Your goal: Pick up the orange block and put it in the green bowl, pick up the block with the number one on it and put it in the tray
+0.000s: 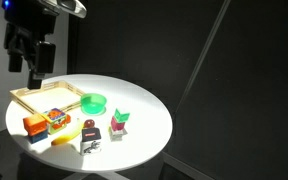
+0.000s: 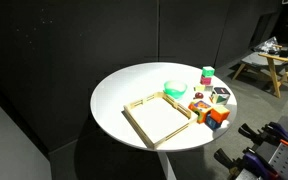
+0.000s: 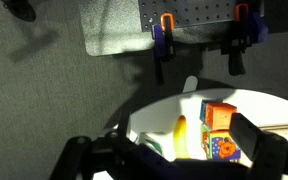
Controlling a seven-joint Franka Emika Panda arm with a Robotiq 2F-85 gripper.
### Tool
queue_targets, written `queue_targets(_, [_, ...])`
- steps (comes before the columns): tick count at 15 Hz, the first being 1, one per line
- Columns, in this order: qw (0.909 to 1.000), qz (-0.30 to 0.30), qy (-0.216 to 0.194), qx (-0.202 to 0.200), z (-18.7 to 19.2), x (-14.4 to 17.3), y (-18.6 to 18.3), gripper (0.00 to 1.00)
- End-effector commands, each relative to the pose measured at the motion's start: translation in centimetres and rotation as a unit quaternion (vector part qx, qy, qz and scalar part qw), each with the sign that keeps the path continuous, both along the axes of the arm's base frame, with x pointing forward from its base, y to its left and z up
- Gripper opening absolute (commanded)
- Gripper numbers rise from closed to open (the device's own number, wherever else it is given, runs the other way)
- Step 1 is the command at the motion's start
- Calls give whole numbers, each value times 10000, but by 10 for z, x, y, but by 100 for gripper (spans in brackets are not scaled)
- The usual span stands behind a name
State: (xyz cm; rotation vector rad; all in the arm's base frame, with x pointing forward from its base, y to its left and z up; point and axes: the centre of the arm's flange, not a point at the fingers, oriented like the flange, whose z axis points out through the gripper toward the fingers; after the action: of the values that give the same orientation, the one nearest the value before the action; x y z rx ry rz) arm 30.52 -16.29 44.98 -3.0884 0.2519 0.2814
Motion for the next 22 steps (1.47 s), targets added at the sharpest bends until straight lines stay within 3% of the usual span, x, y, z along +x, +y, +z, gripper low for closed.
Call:
queue_targets(1, [10000, 0, 0, 0, 0, 0, 0, 100])
queue_targets(9, [9998, -56, -176, -103, -3, 14, 2, 100])
queue_targets(22, [9929, -419, -988, -520, -34, 103, 34, 100])
